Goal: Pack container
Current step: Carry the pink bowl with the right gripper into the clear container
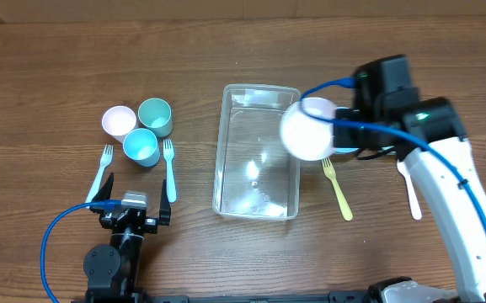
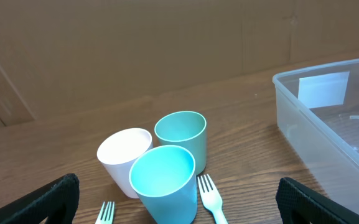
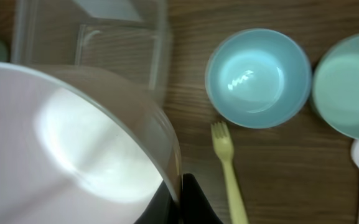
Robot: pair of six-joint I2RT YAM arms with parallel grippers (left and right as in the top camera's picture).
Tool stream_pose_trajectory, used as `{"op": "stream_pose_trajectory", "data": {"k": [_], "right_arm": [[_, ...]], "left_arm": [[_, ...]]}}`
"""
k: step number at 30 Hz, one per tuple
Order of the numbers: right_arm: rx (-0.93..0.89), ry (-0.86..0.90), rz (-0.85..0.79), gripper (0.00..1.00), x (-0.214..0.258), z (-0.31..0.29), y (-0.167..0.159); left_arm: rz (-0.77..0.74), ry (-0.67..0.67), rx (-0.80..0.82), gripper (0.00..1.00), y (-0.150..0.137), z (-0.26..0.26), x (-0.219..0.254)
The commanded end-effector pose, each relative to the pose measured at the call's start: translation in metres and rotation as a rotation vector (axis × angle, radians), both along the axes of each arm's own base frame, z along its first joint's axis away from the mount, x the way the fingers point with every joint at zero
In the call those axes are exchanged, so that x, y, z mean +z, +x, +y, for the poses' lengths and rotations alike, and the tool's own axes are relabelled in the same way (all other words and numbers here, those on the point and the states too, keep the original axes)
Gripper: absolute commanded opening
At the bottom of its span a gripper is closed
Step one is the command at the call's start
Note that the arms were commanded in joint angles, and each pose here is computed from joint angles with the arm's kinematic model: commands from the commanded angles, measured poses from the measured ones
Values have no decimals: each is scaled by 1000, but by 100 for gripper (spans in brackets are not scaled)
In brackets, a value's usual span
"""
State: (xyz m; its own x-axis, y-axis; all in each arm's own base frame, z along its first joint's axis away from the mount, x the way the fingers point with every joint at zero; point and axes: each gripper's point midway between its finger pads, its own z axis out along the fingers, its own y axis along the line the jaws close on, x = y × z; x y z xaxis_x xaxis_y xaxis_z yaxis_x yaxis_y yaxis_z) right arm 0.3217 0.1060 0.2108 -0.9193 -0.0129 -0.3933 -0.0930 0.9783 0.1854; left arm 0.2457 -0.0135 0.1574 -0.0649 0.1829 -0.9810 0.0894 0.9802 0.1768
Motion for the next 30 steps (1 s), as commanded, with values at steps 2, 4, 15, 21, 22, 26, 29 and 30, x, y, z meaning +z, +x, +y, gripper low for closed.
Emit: {"op": "stream_pose_trajectory", "data": {"k": [2, 4, 15, 21, 22, 26, 29, 30], "right_arm": [[43, 33, -24, 4, -2, 44, 11], [90, 31, -21, 4, -16, 67, 19], [67, -51, -52, 4, -67, 88, 63], [50, -89, -62, 4, -85, 90, 76], [50, -89, -62, 4, -86, 90, 77], [45, -101, -49, 4, -96, 90, 79], [28, -105, -18, 5, -109, 90, 79], [27, -109, -11, 5, -113, 91, 79]], "left_arm": [[-7, 10, -9, 100, 0, -2, 0], [-7, 10, -9, 100, 0, -2, 0], [-7, 10, -9, 100, 0, -2, 0], [-7, 10, -9, 100, 0, -2, 0], [-7, 10, -9, 100, 0, -2, 0], [-7, 10, -9, 100, 0, -2, 0], [-7, 10, -9, 100, 0, -2, 0], [-7, 10, -9, 100, 0, -2, 0]]}}
